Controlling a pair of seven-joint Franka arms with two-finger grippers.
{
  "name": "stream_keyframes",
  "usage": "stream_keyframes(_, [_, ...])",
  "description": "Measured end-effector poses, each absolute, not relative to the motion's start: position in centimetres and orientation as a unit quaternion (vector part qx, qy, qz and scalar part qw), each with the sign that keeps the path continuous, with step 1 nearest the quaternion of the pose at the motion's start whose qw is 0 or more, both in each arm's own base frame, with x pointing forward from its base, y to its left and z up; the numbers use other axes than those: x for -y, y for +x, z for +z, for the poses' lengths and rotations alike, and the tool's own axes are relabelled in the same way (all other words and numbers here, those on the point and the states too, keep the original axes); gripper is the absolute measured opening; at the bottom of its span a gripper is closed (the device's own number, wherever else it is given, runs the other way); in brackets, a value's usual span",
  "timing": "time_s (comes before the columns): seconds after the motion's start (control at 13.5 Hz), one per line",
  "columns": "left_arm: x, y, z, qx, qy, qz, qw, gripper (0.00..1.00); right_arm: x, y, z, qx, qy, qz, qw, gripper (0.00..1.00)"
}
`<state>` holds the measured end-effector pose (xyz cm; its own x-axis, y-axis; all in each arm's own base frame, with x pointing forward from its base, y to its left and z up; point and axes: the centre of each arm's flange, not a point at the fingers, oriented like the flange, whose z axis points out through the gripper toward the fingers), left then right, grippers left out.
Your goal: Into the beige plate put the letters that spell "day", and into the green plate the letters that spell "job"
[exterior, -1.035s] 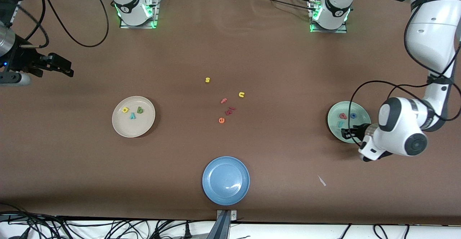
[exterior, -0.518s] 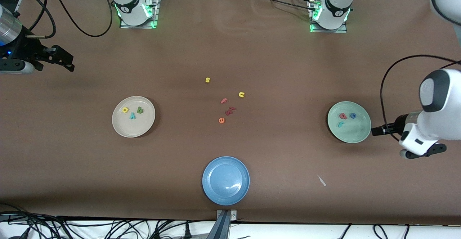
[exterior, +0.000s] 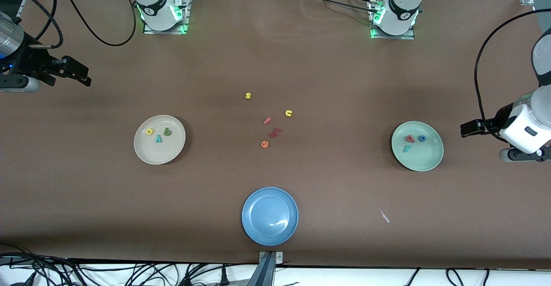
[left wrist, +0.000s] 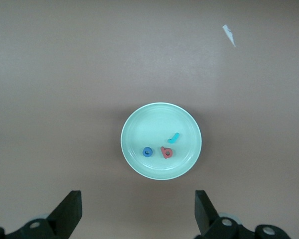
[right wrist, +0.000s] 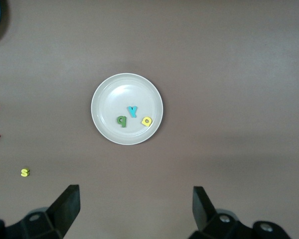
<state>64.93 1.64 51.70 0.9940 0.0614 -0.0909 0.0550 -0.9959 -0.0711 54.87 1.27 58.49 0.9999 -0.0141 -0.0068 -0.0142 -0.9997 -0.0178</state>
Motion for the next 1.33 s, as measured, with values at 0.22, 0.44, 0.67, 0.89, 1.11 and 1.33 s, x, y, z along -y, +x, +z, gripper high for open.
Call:
stream_keyframes(0.22, [-1.4, 64.7, 51.5, 0.025, -0.998, 0.053, 0.028, 0.99, -1.2, 54.9, 58.6, -0.007, -1.0, 0.002, 0.009, 1.0])
stream_keyframes(0.44, [-0.8, 64.6, 51.6, 0.027, -0.998, 0.056, -0.003, 1.0, -1.2, 54.9, 58.6, -0.008, -1.0, 0.004, 0.007, 1.0])
stream_keyframes(0.67, [-1.1, 64.5, 52.7, 0.028, -0.998, 0.048, -0.029, 1.0, -1.1, 54.9, 58.6, -0.008, -1.0, 0.004, 0.007, 1.0])
stream_keyframes(0.89, [-1.7, 64.2, 53.2, -0.007, -0.999, 0.049, -0.015, 0.99, -0.9, 54.9, 58.5, -0.01, -1.0, 0.005, 0.007, 1.0])
stream_keyframes(1.11, [-1.1, 63.7, 53.2, -0.034, -0.998, 0.061, 0.005, 0.99, -0.8, 55.0, 58.4, -0.01, -1.0, 0.007, 0.007, 1.0])
stream_keyframes(1.33, [-1.0, 63.6, 53.0, -0.045, -0.997, 0.066, 0.007, 1.0, -0.9, 55.0, 58.3, -0.01, -1.0, 0.007, 0.007, 1.0])
